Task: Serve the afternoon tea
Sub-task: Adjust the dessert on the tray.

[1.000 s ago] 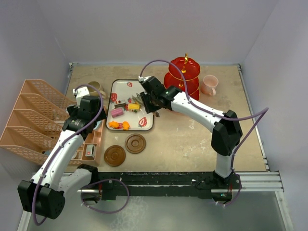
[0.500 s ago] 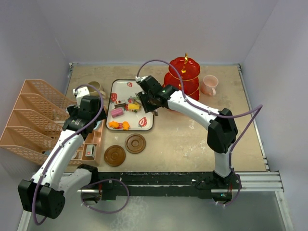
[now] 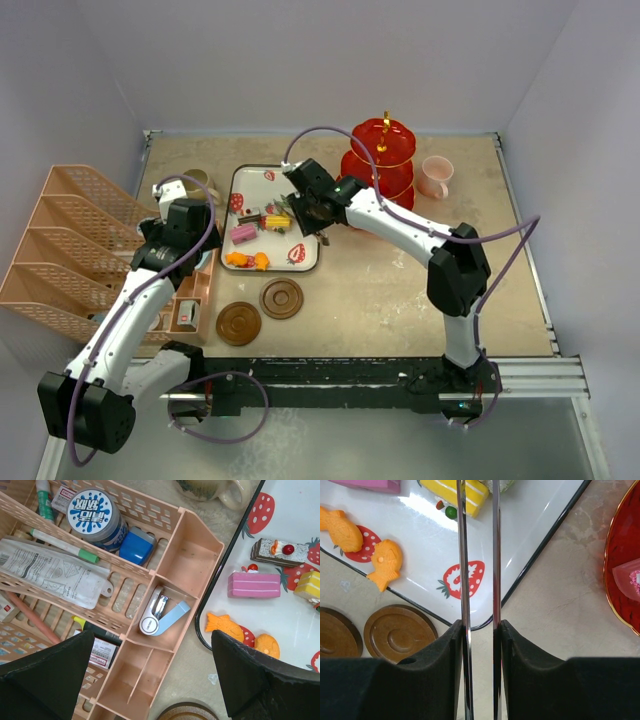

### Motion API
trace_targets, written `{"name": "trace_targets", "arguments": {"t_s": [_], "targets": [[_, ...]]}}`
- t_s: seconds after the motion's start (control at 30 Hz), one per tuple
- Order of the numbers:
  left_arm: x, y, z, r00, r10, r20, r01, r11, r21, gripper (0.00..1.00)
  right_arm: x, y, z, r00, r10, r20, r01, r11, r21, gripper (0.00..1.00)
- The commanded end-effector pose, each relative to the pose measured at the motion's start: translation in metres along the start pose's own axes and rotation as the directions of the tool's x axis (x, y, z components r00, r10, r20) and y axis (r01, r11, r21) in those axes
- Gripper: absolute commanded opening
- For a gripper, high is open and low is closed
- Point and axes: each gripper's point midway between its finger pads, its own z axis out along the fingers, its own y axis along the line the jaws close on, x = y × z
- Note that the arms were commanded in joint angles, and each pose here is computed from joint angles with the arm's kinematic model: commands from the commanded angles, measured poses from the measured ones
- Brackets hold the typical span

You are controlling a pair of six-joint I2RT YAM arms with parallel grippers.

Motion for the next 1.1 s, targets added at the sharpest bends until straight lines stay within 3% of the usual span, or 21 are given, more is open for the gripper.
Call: {"name": "trace_targets", "arguments": {"t_s": [0.0, 0.33, 1.07], "targets": [[-0.008, -0.001, 0.000, 0.999, -0.008, 0.031, 0.008, 1.000, -0.007, 0.98, -0.025, -0.007, -0.009, 0.995, 0.077, 0.064, -0.075, 0.997, -0.028, 0.35], [-0.007, -0.001, 0.001, 1.000, -0.001, 0.024, 0.001, 1.000, -0.008, 0.98, -0.023, -0.038, -0.002, 0.977, 0.207, 0.055, -0.198, 0.971, -0.135, 0.34], [-0.007, -0.001, 0.002, 1.000, -0.002, 0.025, 0.003, 1.000, -0.010, 0.98, -0.049, -0.047, -0.023, 0.977, 0.179, 0.115, -0.167, 0.980, -0.107, 0.39]]}}
